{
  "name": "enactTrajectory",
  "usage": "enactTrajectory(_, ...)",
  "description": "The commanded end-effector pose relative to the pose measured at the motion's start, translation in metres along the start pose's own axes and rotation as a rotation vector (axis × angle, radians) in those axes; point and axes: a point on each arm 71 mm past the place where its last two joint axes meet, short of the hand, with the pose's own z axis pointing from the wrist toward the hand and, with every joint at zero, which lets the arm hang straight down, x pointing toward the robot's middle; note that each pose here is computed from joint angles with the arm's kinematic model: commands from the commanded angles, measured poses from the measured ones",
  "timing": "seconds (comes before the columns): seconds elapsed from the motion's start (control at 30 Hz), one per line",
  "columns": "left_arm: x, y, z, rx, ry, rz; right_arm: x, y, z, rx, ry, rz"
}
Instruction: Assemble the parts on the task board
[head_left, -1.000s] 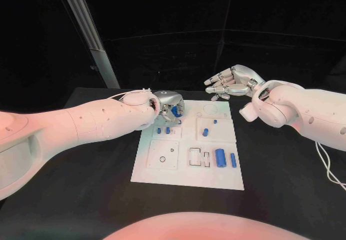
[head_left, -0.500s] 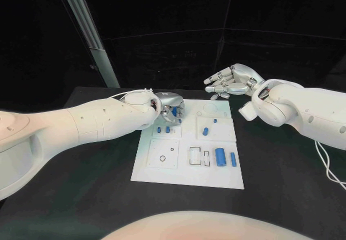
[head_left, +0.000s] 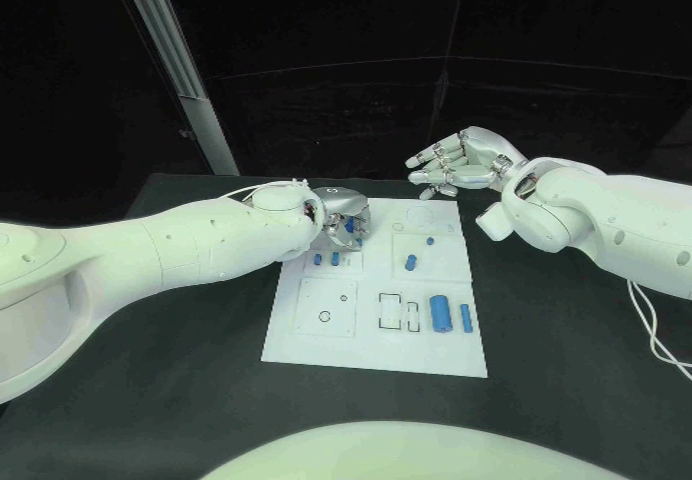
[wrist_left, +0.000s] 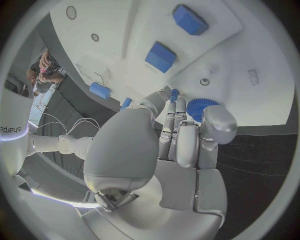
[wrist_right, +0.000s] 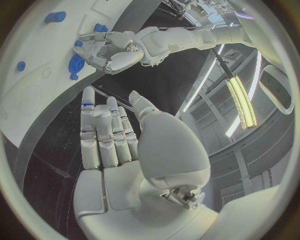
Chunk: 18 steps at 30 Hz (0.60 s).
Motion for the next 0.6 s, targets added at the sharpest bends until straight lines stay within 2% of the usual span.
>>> enactTrajectory(0.03, 0.0013, -0.0011, 0.0006, 0.01, 0.022, 0.008, 0.0001, 0.0015, 0.0005, -0.009, 0.007, 0.003)
enactTrajectory(0.6, 0.0055, 0.0036, 0.0013, -0.037, 0.084, 0.006, 0.0006, 0.0017, 0.0011, -0.009, 0.008, 0.003)
